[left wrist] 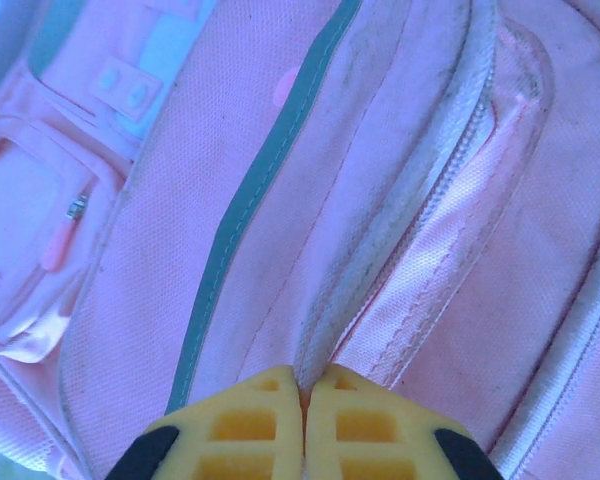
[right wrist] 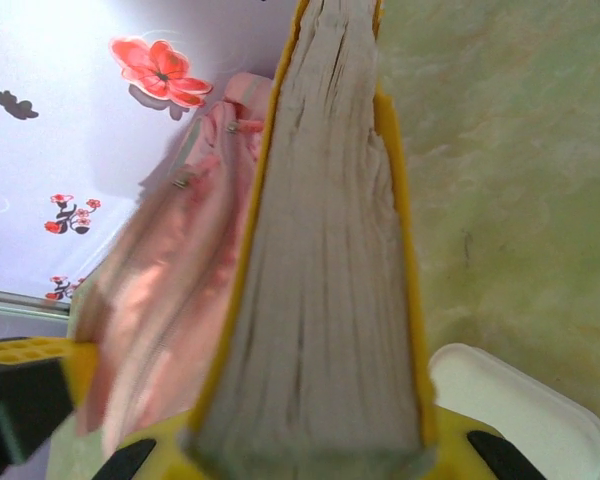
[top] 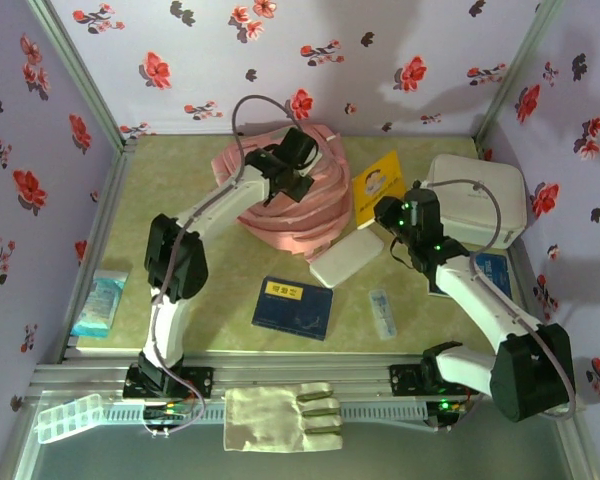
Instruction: Pack the student bag
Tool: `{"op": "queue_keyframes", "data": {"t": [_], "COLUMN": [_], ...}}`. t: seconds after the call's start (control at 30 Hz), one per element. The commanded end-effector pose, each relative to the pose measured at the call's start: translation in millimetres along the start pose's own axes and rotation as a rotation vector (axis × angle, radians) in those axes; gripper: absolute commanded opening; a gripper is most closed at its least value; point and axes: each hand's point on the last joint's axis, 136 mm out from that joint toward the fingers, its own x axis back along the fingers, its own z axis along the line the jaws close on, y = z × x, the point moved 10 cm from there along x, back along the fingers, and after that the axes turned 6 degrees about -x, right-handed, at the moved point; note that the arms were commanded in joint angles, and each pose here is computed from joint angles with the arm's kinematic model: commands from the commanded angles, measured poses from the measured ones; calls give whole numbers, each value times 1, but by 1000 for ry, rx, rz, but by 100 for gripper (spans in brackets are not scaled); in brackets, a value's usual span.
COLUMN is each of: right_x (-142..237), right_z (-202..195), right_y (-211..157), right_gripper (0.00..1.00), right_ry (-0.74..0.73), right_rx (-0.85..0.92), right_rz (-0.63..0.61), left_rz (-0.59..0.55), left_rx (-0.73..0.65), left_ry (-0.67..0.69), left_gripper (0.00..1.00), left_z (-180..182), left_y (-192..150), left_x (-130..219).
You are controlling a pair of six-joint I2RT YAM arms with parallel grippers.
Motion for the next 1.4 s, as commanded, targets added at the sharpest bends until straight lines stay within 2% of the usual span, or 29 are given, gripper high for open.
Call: {"op": "queue_keyframes", "data": {"t": [0.0,0.17,0.37,0.77,1.1,1.37], "right_x": [14,13,-2,-40,-82,-124], "right_z": [9,11,25,62,84,76], "right_y": [12,9,-4,-32,-37,-48], "right_gripper": [18,18,17,17,18,18], "right_ry": [60,97,276,505,556,462], "right_rx": [21,16,-41,-131,-242,-323], "right_rz": [-103,-71,73,196,208,221], "left_rz": [-196,-303,-381,-418,-406,-387], "left_rx": [127,212,267,321,361,371], "left_ry": [49,58,61,82,85,85], "left_gripper": [0,0,0,0,0,0], "left_z": [18,26,32,39,46,46], "left_y": [24,31,38,40,34,31], "left_x": [49,73,92,104,105,100]}}
